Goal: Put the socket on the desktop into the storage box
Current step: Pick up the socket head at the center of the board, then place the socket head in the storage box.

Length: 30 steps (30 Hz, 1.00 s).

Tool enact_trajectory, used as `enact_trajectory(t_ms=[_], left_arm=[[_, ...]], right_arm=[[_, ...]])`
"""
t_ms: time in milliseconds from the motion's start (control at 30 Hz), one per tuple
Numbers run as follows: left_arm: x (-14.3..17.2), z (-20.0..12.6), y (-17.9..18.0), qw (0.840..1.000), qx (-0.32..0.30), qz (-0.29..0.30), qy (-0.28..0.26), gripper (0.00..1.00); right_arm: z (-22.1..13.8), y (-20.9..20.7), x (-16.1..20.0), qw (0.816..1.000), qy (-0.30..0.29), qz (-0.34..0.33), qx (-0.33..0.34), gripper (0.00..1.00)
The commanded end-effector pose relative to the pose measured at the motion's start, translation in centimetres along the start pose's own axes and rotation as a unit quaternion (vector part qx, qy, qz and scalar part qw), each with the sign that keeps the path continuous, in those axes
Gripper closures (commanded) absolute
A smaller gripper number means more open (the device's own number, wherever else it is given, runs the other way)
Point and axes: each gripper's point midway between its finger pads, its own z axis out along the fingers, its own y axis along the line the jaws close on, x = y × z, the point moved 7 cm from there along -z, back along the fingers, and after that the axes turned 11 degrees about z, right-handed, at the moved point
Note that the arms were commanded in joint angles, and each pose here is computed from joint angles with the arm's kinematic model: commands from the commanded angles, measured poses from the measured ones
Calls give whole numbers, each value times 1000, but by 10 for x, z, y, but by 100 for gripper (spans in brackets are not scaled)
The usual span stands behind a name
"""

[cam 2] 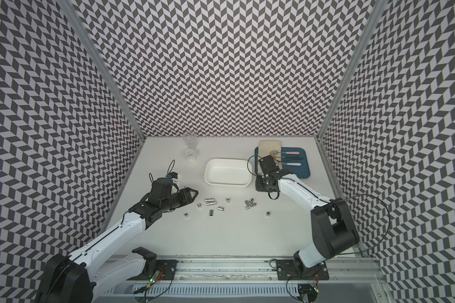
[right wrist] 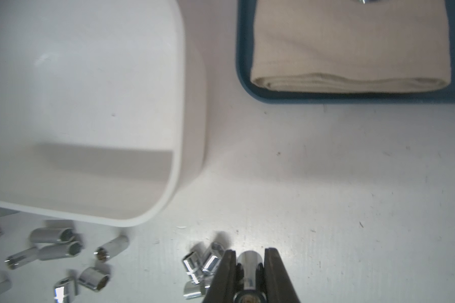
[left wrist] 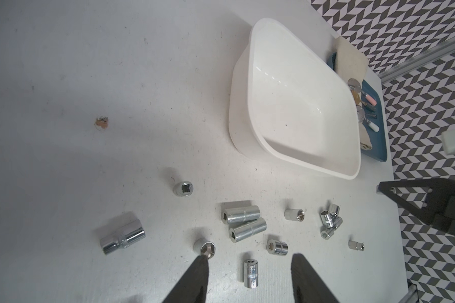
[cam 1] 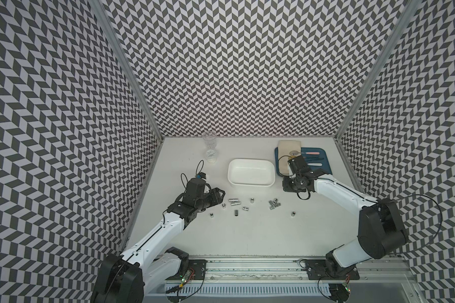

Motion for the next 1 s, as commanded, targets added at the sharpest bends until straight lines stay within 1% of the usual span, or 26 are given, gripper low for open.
enact_trajectory(t_ms=[0, 267, 500, 767, 967], left_arm=[[-4, -7, -1, 1000, -4, 7, -15, 45], [-1, -17, 4, 1000, -16, 0, -27, 42], [5, -27, 15, 999, -37, -13, -28, 42], [9, -34, 23, 997, -51, -36, -37, 42], [13, -32, 28, 996, -59, -50, -32, 43]], right_arm=[[-12, 18, -9, 1000, -11, -6, -15, 84], [-3, 62, -26, 999, -11, -29, -41, 84], [29, 90, -31, 998, 14, -45, -50, 83], [69, 104, -31, 997, 41, -52, -50, 83], [86, 108, -32, 996, 52, -56, -50, 81]])
